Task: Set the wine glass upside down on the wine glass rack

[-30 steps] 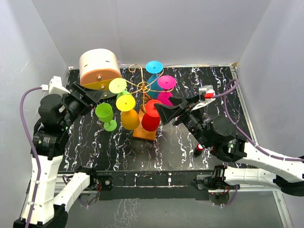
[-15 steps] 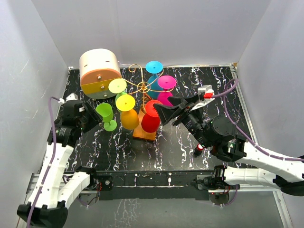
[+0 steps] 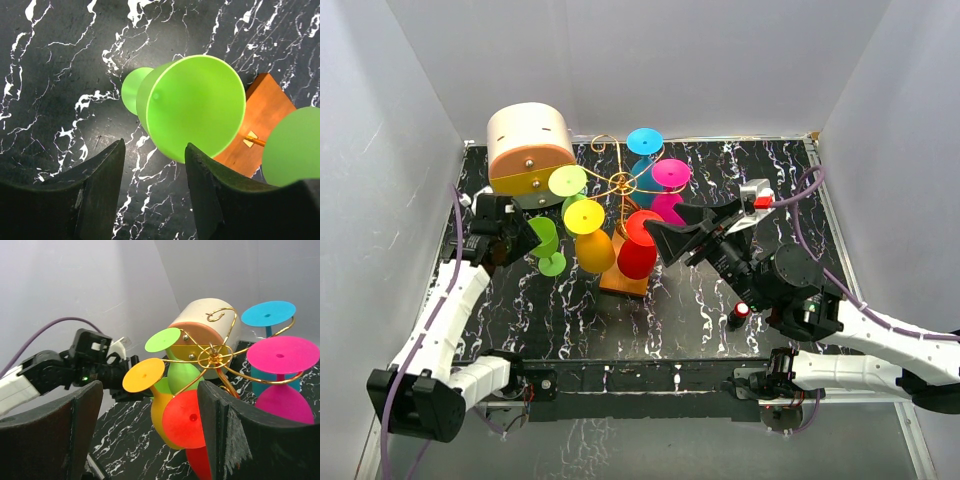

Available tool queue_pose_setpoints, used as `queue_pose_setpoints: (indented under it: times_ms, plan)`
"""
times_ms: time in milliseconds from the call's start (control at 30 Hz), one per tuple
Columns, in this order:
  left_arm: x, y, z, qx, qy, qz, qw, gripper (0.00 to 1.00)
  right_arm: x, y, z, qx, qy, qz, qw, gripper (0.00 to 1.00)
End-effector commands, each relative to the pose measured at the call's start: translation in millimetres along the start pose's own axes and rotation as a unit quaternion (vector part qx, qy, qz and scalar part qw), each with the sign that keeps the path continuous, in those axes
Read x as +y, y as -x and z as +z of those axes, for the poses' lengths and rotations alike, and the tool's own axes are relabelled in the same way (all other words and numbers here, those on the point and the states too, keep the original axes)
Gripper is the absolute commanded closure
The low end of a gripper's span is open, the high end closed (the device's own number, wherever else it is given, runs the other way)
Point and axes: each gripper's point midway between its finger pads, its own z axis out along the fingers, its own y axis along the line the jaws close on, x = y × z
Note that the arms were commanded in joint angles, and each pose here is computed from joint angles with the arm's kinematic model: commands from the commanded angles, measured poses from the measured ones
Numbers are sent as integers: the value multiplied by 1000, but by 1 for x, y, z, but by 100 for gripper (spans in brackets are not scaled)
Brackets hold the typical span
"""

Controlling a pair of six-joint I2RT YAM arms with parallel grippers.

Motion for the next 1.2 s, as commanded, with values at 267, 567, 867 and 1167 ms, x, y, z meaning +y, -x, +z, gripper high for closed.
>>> queue_pose_setpoints:
  times_ms: [267, 567, 867, 1167]
  plan:
    - [2, 14, 21, -2, 24, 13, 1000, 68, 24, 26, -5, -33, 66, 3, 997, 25]
    - [7, 15, 26, 1, 44, 26, 999, 98, 15, 28, -8, -43, 45, 20, 998, 26]
    - [20, 31, -1, -33, 76, 18, 996, 100, 6, 28, -4, -48, 13, 40, 998, 27]
    - [28, 61, -66, -105, 72, 0, 992, 100, 12, 37, 0, -60, 18, 51, 997, 24]
